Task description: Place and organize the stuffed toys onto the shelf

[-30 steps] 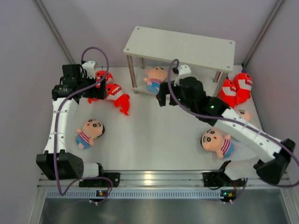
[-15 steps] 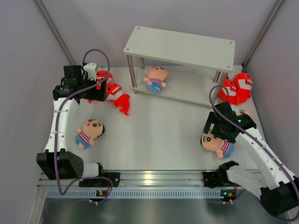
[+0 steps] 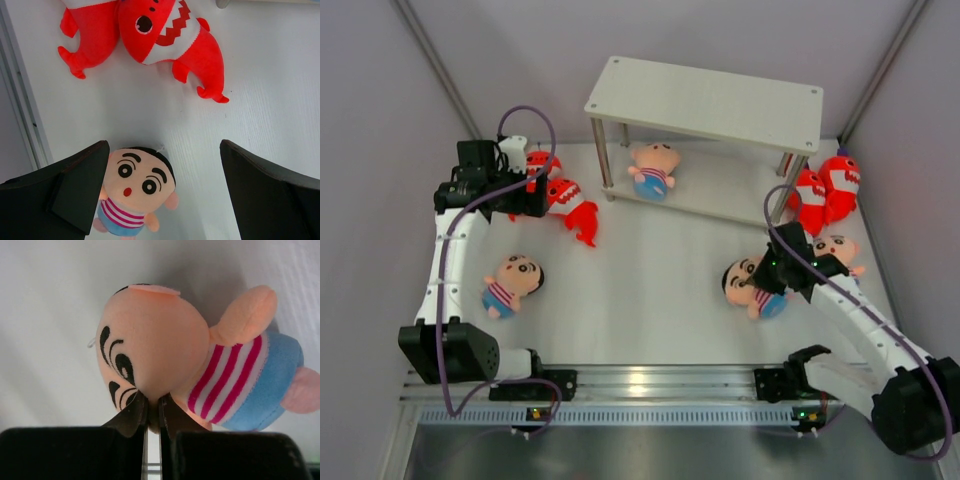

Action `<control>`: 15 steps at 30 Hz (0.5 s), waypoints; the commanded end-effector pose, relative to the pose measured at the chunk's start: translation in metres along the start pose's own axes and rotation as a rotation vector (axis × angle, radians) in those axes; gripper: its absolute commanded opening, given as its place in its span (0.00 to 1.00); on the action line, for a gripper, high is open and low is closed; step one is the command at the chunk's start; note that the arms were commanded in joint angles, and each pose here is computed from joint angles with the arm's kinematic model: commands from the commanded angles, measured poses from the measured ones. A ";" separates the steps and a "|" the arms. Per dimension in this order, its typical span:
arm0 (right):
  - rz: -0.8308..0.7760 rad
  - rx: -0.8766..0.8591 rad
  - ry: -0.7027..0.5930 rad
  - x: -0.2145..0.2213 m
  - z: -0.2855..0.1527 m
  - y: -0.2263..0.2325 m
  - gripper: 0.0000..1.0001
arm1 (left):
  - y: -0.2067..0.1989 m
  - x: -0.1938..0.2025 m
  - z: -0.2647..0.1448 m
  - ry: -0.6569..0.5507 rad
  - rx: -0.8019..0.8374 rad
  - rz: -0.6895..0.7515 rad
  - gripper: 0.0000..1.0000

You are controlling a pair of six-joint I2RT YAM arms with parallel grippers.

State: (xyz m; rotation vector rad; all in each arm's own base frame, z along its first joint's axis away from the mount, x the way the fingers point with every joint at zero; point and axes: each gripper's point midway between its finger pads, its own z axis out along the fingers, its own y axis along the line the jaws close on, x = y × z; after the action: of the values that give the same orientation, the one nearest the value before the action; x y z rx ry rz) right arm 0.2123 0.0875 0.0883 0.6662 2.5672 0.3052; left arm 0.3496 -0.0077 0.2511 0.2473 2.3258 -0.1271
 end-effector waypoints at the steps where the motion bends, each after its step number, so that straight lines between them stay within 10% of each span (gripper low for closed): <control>1: 0.071 -0.354 -0.076 -0.016 -0.021 0.107 0.00 | 0.003 -0.008 -0.003 -0.023 -0.019 0.017 0.98; 6: 0.007 -0.533 -0.103 -0.008 -0.027 0.208 0.01 | 0.004 -0.007 -0.003 -0.023 -0.020 0.020 0.98; 11: -0.201 -0.495 -0.072 -0.001 -0.009 0.246 0.56 | 0.003 -0.007 -0.003 -0.023 -0.019 0.024 0.98; 15: -0.658 -0.436 -0.154 0.003 -0.013 0.245 0.69 | 0.002 -0.005 -0.002 -0.020 -0.012 0.024 0.98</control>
State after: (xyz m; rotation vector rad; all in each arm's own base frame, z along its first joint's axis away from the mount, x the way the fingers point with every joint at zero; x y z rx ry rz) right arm 0.3012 0.2889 0.1469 0.1103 2.4203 0.6667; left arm 0.3496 -0.0050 0.2506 0.2423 2.3292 -0.1086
